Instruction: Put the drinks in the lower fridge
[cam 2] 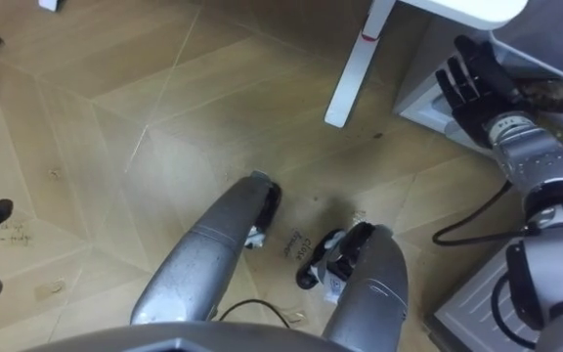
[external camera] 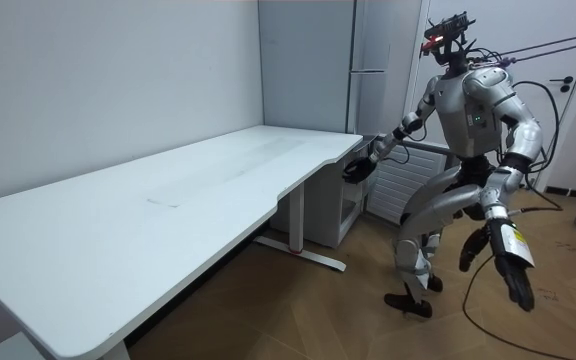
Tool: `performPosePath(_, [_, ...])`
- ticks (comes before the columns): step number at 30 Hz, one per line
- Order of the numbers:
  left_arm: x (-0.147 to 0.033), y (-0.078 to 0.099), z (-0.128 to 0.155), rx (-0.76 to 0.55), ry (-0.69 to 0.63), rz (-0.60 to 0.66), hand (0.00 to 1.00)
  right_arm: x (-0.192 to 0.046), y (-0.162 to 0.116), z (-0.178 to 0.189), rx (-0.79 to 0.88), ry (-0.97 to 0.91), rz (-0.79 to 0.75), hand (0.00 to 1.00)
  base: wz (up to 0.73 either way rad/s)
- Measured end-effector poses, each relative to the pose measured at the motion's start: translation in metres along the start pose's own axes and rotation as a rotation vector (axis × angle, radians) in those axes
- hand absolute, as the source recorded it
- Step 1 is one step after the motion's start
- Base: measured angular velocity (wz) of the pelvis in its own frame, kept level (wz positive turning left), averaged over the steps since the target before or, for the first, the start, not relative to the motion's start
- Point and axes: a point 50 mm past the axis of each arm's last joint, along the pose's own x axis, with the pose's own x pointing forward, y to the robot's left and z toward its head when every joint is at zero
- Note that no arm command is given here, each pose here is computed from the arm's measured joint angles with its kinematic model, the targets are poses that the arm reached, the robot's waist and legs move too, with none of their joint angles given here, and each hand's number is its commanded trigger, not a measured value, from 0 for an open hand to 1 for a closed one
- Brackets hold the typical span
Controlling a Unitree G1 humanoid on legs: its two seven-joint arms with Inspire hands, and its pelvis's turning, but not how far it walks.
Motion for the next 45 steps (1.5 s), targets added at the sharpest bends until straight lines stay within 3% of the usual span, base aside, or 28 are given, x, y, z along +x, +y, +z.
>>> performPosePath(21, [-0.002, -0.001, -0.017, 0.082, 0.049, -0.122, 0.0, -0.007, -0.021, -0.001, -0.128, 0.024, -0.022, 0.0, -0.06])
performPosePath(30, [-0.006, 0.016, -0.057, 0.155, 0.182, -0.143, 0.0, -0.015, -0.033, -0.015, -0.284, 0.086, 0.025, 0.0, -0.06])
performPosePath(38, [-0.023, 0.019, -0.097, 0.2, 0.326, -0.219, 0.0, -0.036, -0.067, -0.041, -0.415, 0.18, 0.073, 0.0, -0.07])
performPosePath(45, [-0.037, 0.024, -0.122, 0.218, 0.416, -0.295, 0.0, -0.055, -0.098, -0.068, -0.418, 0.244, 0.088, 0.0, -0.28])
